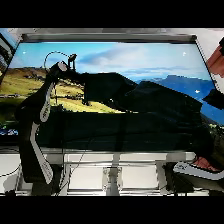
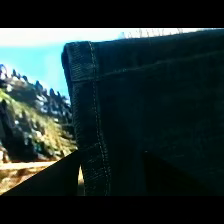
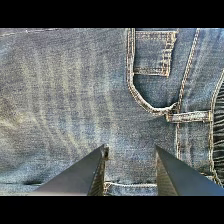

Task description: Fold the clothes and pants, and hang the long-sleeved shirts on hangers.

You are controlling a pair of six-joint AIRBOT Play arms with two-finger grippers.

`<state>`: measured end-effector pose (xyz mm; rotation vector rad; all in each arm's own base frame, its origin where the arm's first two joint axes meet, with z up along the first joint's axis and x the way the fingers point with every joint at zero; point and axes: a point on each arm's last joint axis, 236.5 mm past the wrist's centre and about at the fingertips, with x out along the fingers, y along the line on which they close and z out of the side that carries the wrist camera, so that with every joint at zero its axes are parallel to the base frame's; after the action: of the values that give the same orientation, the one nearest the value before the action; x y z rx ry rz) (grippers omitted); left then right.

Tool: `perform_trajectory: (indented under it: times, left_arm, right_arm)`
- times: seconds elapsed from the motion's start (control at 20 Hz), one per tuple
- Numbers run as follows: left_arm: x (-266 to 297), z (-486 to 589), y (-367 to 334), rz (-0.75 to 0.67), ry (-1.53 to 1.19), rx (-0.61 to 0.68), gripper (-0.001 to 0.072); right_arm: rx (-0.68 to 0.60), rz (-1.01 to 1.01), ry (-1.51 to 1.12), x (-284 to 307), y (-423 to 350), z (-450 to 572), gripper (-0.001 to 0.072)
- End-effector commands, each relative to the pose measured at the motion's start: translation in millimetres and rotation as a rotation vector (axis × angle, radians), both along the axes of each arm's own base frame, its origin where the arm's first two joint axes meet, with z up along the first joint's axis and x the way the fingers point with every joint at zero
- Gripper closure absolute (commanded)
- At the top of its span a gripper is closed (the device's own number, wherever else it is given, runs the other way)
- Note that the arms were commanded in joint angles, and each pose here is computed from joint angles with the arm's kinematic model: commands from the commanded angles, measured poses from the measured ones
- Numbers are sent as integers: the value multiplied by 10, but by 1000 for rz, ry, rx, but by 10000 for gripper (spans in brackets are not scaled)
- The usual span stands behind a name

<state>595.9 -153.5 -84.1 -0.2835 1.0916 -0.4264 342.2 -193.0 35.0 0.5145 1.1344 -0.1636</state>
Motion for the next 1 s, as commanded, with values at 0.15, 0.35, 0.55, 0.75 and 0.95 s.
perform_trajectory:
  times: [0.15, 0.35, 0.55, 0.75, 0.95]
  left_arm:
    - [-121, -36, -68, -38, 40, 1, 606]
    - [-181, 77, 34, -47, 57, 1, 685]
    - [-174, 621, 1118, 117, 23, 221, 686]
    - [-644, 1166, 2371, 251, 86, 462, 685]
    - [-1046, 1374, 2944, 349, 165, 469, 685]
  right_arm:
    - [1, 0, 0, 2, 5, 2, 378]
    - [7, 2, 5, -10, 20, -1, 379]
    - [-11, 40, 1, -11, 17, -8, 379]
    - [8, 84, 26, 61, 113, -161, 406]
    - [6, 177, 65, 311, 418, -442, 409]
